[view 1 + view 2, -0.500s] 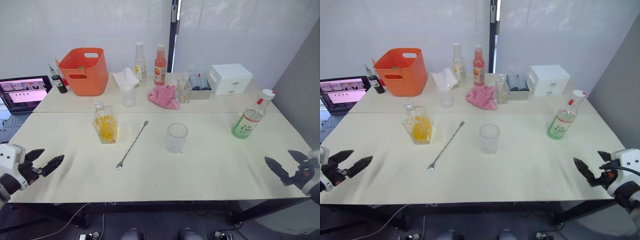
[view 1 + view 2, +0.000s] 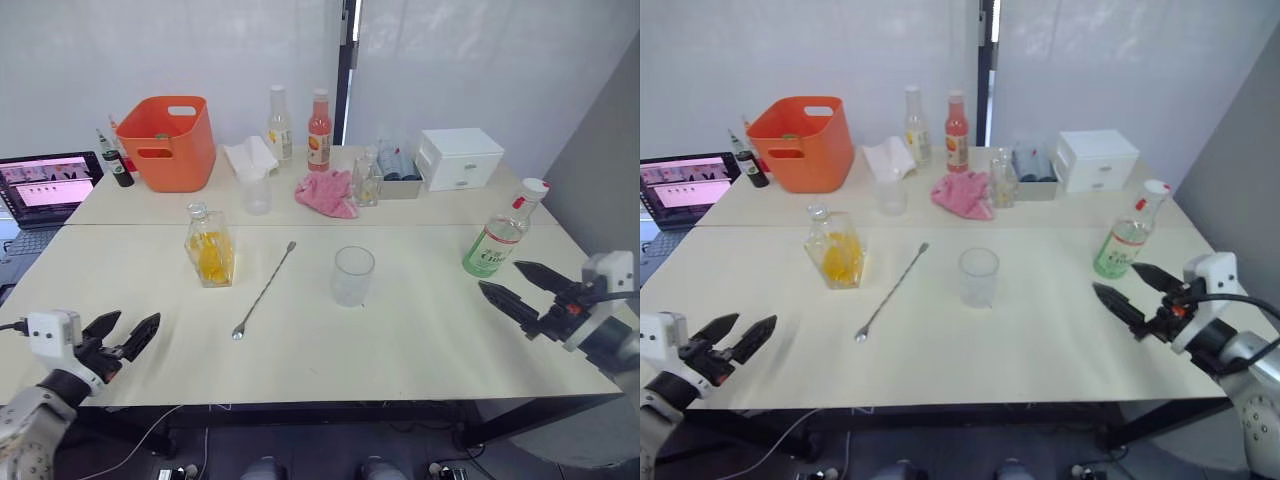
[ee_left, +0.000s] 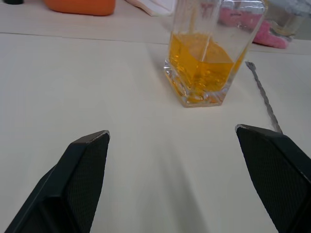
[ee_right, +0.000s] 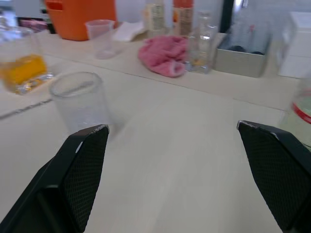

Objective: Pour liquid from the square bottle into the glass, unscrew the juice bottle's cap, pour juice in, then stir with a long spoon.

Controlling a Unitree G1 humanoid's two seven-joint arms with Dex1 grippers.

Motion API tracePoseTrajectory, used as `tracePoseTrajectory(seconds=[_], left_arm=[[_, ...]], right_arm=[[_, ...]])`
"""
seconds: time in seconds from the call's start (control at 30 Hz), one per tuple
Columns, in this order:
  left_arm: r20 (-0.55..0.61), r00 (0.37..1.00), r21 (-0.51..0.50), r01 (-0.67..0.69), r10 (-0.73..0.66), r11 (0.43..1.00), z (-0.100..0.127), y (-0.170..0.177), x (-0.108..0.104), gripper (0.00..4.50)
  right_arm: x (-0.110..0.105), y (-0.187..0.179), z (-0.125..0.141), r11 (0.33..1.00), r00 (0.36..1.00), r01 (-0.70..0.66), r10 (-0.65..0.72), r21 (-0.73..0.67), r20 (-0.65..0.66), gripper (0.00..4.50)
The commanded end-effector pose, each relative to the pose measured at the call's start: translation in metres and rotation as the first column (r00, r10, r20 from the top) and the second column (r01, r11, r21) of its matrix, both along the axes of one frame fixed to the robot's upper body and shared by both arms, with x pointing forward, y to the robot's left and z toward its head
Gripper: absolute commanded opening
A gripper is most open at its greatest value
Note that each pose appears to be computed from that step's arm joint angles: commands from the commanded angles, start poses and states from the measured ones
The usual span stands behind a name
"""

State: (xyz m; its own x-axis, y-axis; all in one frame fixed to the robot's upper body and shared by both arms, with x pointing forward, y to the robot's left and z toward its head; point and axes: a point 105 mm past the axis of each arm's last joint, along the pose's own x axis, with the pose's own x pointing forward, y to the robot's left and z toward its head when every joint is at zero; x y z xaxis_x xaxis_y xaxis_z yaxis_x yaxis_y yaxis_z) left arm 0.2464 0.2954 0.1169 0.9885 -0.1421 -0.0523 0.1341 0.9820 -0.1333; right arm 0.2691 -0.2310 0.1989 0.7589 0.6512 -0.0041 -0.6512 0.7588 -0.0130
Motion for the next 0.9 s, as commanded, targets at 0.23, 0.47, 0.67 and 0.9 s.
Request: tracePoseTrajectory(seconds=[0.23,0.47,0.67,0.9], left_arm=[[0.076,0.983,0.020,-0.169,0.167,0.985,0.021,-0.049,0.032,4.43],[0.065,0.978,0.089,-0.205,0.200,0.975,0.034,-0.068,0.061,4.43],[0.066,0.981,0.095,-0.191,0.185,0.977,0.039,-0.076,0.079,4.43],[0.084,0.978,0.099,-0.197,0.189,0.975,0.048,-0.080,0.096,4.43]], right_arm=[[-0.022,0.056,0.015,0.903,0.903,-0.428,0.426,-0.046,-0.052,4.50],[-0.033,0.076,0.010,0.812,0.818,-0.575,0.568,-0.102,-0.089,4.50],[-0.032,0.078,0.008,0.802,0.815,-0.579,0.574,-0.148,-0.078,4.50],[-0.024,0.063,0.003,0.841,0.864,-0.502,0.500,-0.202,-0.062,4.50]])
